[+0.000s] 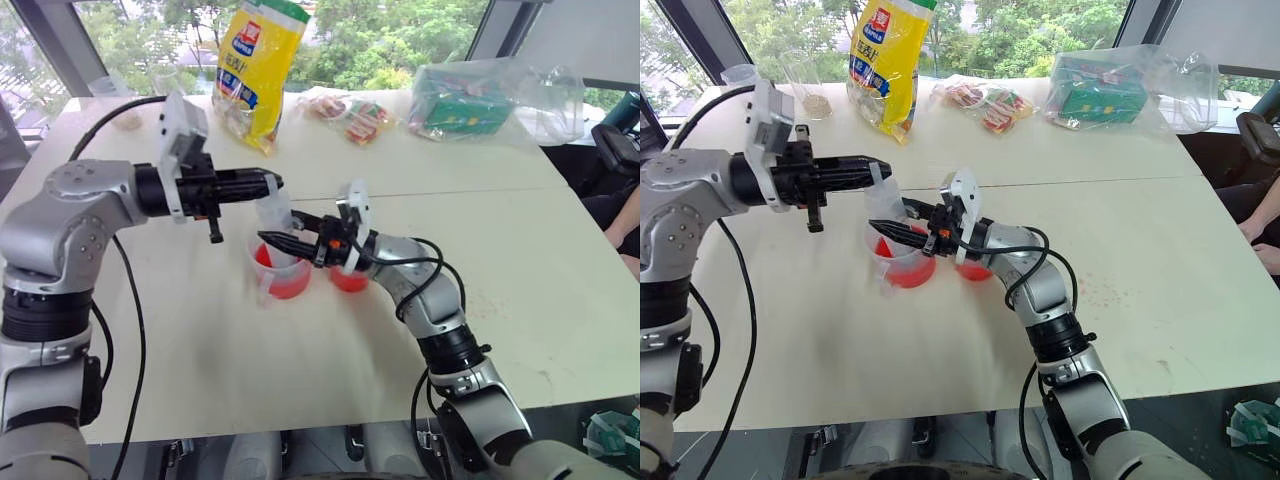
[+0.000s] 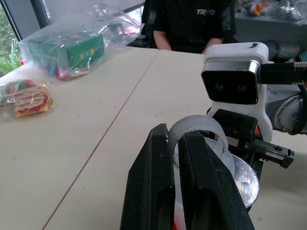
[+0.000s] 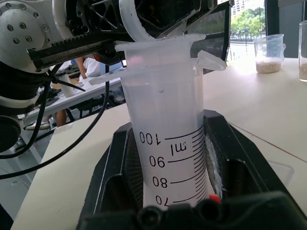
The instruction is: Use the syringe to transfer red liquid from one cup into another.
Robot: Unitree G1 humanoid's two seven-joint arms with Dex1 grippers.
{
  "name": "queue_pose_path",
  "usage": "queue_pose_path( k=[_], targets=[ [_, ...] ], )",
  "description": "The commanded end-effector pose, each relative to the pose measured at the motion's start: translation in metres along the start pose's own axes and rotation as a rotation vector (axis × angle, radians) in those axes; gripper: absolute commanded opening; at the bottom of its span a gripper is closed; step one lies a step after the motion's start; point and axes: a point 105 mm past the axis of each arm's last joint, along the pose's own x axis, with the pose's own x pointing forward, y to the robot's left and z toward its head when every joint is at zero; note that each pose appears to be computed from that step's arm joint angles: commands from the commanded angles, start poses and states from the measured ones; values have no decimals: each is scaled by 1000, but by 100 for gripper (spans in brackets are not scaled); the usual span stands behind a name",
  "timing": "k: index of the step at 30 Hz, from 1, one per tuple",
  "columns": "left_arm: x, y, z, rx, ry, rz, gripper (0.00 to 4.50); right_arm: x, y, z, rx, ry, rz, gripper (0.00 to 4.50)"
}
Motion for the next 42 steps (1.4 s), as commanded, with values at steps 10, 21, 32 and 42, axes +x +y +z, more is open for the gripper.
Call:
queue_pose_path(
  k=[10,21,32,42],
  targets=[
    [-10,11,43,100,-104,54,5,8,15,1,38,14,86,135],
    [-13,14,54,123,-129,70,5,8,16,-3,53,29,89,135],
    [-14,17,58,131,-139,78,5,8,18,-6,56,37,91,135],
    [-14,17,58,125,-142,76,5,8,18,-5,55,36,93,135]
  ],
)
